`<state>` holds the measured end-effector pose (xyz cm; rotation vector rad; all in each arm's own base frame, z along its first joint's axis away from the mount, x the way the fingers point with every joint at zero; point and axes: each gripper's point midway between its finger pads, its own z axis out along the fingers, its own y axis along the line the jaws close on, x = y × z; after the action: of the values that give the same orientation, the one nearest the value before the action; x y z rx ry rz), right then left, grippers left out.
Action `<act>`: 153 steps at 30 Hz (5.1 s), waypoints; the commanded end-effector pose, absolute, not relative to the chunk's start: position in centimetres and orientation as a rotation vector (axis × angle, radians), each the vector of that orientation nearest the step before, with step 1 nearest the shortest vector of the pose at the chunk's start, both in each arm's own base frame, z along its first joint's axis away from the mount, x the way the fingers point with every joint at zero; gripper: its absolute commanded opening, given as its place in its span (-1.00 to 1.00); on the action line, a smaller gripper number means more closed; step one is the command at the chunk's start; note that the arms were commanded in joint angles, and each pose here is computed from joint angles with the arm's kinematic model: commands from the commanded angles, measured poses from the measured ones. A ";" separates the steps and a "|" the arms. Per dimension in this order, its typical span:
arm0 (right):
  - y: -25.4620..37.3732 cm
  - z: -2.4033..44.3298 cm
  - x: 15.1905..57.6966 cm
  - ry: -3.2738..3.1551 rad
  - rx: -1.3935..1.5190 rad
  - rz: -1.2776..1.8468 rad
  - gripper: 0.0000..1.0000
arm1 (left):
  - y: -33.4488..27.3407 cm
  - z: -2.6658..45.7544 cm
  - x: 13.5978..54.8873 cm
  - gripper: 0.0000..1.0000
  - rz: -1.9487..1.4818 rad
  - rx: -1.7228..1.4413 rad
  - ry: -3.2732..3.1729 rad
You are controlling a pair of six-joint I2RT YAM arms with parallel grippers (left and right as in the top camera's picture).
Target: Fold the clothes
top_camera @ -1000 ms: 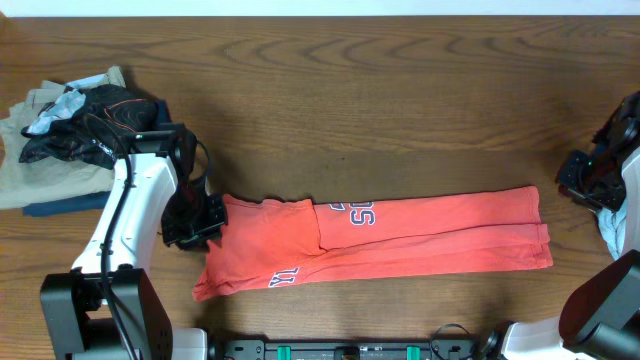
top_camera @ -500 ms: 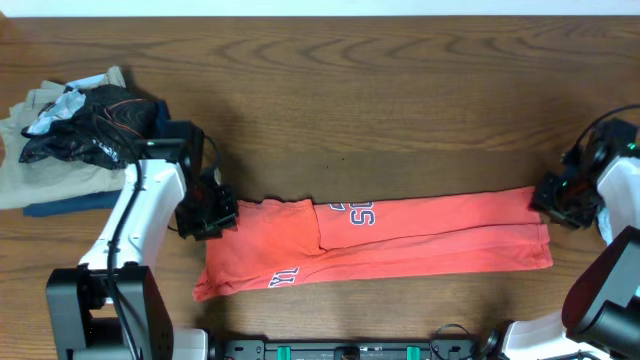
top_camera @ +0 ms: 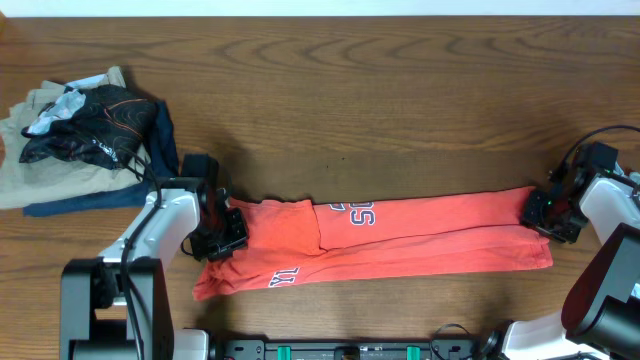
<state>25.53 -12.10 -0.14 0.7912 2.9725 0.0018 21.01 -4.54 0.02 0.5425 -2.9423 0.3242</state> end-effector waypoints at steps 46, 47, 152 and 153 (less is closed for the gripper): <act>-9.7 0.1 31.9 2.705 0.765 0.285 0.16 | -13.1 8.4 38.7 0.06 0.407 -0.128 -3.475; -9.7 0.1 31.9 2.705 0.765 0.285 0.16 | -13.6 8.0 38.6 0.07 0.374 -0.156 -3.479; -9.9 0.1 32.0 2.700 0.763 0.277 0.04 | -22.9 7.1 20.5 -0.87 0.445 -0.114 -2.917; -9.9 0.1 32.0 2.700 0.763 0.277 0.04 | -22.9 7.1 20.5 -0.87 0.445 -0.114 -2.917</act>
<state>32.18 -10.09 0.43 0.7630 2.6899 0.2684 21.18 -22.89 7.42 -0.0893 -2.9456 0.4474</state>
